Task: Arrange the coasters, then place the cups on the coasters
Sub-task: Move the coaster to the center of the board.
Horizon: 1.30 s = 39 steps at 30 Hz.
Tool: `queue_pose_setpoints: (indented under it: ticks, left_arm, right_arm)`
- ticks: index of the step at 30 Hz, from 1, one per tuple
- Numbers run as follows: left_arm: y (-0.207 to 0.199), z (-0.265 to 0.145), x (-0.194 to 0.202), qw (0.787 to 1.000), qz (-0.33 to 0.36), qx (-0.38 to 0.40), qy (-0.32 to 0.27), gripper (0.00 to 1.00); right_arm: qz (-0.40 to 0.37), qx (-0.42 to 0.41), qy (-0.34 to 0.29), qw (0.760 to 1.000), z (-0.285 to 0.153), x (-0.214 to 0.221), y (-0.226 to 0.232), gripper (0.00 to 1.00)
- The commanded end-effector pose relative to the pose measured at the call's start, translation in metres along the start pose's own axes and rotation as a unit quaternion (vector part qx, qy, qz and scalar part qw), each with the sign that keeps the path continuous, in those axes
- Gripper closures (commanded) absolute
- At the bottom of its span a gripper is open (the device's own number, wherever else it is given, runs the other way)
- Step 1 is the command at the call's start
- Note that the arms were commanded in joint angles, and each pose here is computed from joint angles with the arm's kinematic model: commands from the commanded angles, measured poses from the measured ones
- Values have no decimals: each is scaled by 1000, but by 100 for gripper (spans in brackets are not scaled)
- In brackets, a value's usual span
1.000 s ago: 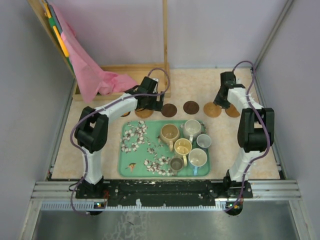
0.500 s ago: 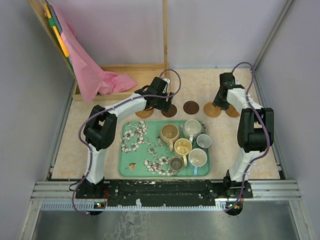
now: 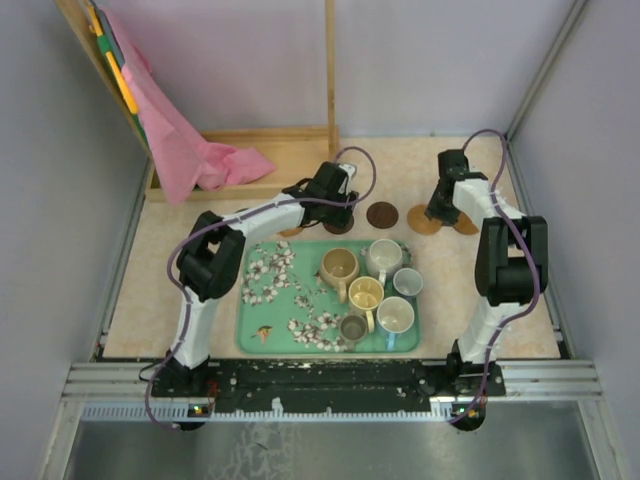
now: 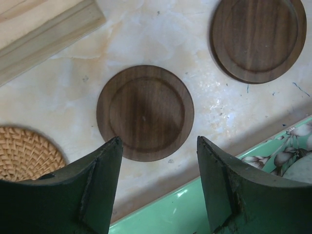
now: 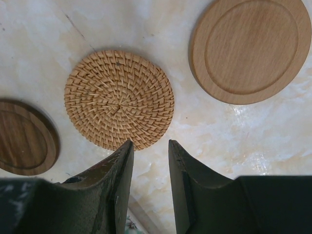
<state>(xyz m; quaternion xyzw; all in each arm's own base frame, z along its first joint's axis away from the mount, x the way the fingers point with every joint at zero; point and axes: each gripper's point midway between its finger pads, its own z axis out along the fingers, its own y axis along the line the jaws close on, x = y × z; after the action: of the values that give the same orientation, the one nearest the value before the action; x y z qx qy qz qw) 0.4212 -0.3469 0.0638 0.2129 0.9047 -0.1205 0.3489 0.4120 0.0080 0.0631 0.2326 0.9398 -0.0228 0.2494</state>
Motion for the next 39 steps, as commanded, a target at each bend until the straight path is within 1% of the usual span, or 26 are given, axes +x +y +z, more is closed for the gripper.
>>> queue_pose_setpoints:
  ticks: [1,5,7,12,18,26,39]
  left_arm:
    - [-15,13,-5,1000,12,16,-13,32]
    - [-17,20,1,1000,11,20,-7,31]
    - [-16,22,0,1000,11,18,-11,29]
    - [-15,28,-4,1000,11,12,-23,27]
    - [-14,36,-6,999,11,8,-32,27]
    - [-5,47,-5,999,6,-16,-41,28]
    - [10,60,-5,998,-2,-39,-46,28]
  right_arm:
    - [3,-7,-34,999,-21,-15,2,64]
    - [2,-7,-34,999,-22,-14,1,64]
    - [1,-4,-34,999,-23,-14,0,64]
    - [-1,-2,-37,999,-27,-13,-3,64]
    - [-3,2,-40,999,-31,-14,-6,64]
    - [-4,2,-42,999,-36,-14,-8,64]
    - [-9,6,-41,999,-40,-9,-12,64]
